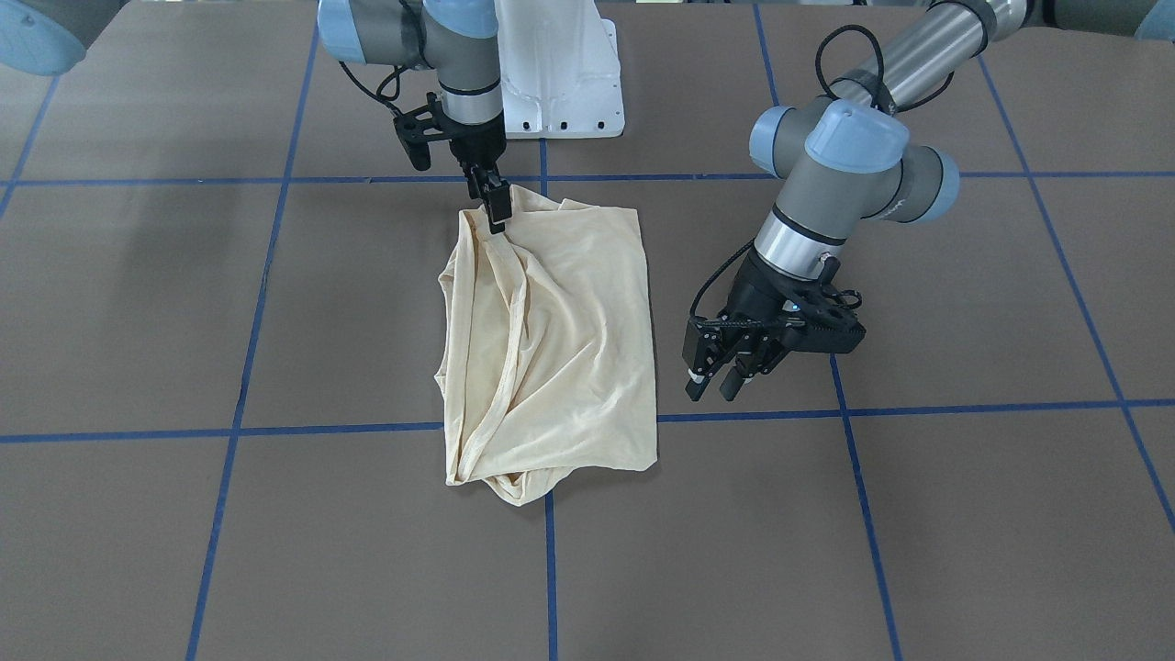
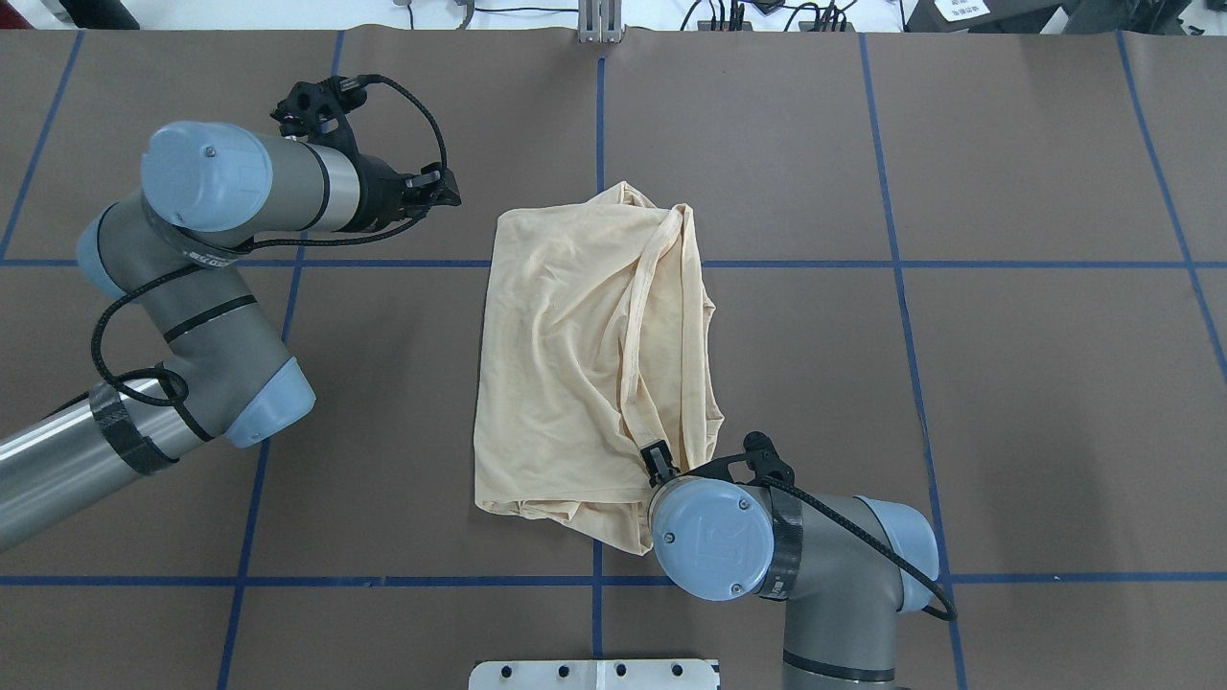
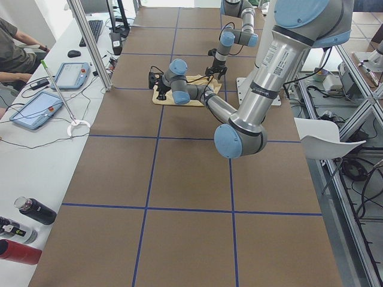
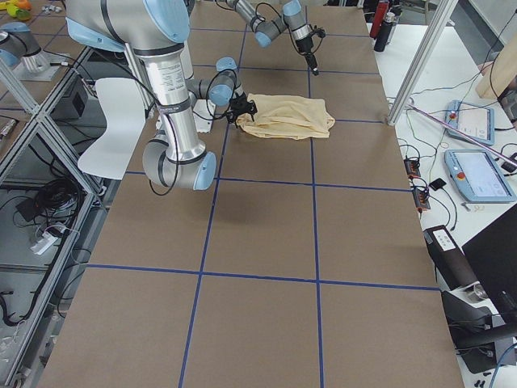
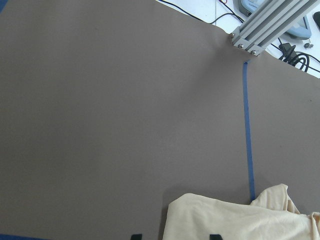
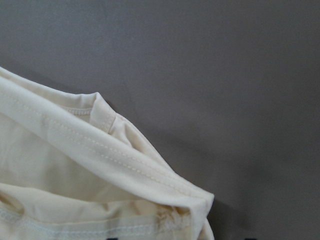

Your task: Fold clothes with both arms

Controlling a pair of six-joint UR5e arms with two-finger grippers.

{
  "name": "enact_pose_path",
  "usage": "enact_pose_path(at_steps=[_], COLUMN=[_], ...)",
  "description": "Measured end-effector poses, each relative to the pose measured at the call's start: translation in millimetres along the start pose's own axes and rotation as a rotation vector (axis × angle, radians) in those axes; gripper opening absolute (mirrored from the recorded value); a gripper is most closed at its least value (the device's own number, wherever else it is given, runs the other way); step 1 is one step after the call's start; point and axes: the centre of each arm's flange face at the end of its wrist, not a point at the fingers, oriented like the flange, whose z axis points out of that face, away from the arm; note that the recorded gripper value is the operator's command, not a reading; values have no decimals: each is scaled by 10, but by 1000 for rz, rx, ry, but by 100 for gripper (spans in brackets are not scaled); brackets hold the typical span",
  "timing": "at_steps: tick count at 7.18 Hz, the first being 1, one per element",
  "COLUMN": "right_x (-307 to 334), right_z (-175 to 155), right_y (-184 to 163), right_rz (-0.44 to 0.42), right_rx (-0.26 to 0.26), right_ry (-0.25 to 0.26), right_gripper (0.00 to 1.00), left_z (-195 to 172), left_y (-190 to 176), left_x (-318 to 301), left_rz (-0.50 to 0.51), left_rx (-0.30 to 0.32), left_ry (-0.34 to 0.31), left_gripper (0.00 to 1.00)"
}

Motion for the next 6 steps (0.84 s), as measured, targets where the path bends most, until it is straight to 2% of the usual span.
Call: enact_pose_path(at_steps=[1, 6], right_x=[1, -35], right_z=[6, -71], right_y=[-1, -37], right_rz=[6, 12], right_rx=[-1, -13], right_ry=[0, -7], right_gripper=[0, 0], left_z=[1, -13], left_y=[0, 2], left_x=[-1, 13], left_rz=[0, -1], left_rx=[0, -1], left_ry=[0, 3], left_gripper=[54, 54])
